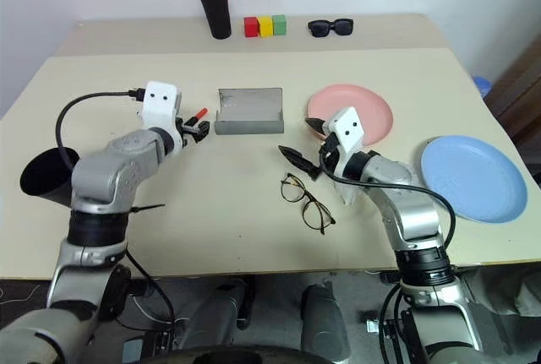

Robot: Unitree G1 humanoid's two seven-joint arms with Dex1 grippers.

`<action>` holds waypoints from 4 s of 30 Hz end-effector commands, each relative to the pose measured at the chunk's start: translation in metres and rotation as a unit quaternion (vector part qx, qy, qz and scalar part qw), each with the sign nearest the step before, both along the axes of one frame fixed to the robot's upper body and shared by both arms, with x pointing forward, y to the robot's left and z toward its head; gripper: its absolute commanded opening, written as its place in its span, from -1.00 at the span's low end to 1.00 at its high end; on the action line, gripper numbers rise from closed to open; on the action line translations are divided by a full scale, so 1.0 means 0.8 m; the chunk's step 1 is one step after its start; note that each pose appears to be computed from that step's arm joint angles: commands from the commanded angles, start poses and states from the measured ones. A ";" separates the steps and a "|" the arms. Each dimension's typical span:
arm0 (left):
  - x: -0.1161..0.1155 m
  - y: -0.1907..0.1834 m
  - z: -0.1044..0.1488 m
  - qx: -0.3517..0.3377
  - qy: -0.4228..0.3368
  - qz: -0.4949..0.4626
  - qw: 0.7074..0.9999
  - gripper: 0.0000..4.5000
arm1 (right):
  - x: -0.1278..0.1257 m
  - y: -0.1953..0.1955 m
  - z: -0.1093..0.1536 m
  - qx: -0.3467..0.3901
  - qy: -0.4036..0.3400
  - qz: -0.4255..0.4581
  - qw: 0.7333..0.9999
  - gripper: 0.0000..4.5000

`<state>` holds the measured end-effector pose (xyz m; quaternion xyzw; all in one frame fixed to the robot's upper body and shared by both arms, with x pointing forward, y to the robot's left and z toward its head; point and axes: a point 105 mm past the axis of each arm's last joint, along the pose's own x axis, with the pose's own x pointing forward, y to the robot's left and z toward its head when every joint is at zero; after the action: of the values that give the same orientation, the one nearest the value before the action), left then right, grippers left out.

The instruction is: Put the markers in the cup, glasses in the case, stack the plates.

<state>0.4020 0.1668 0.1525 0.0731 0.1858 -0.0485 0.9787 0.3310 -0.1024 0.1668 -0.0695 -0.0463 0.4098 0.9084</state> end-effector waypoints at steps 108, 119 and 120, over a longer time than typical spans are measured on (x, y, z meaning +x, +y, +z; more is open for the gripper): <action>0.030 0.056 0.018 -0.147 0.048 0.348 0.925 0.98 | -0.028 0.070 0.022 0.043 -0.007 0.147 0.988 1.00; 0.048 0.078 -0.011 -0.170 0.076 0.389 0.902 0.98 | -0.044 0.068 0.006 0.014 0.012 0.173 0.985 1.00; 0.049 0.079 -0.013 -0.170 0.078 0.390 0.901 0.98 | -0.044 0.068 0.005 0.014 0.012 0.173 0.985 1.00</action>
<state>0.4370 0.2274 0.1321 -0.1655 0.2806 0.3000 0.8966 0.3027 -0.0517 0.1586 -0.0368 -0.0253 0.5505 0.8336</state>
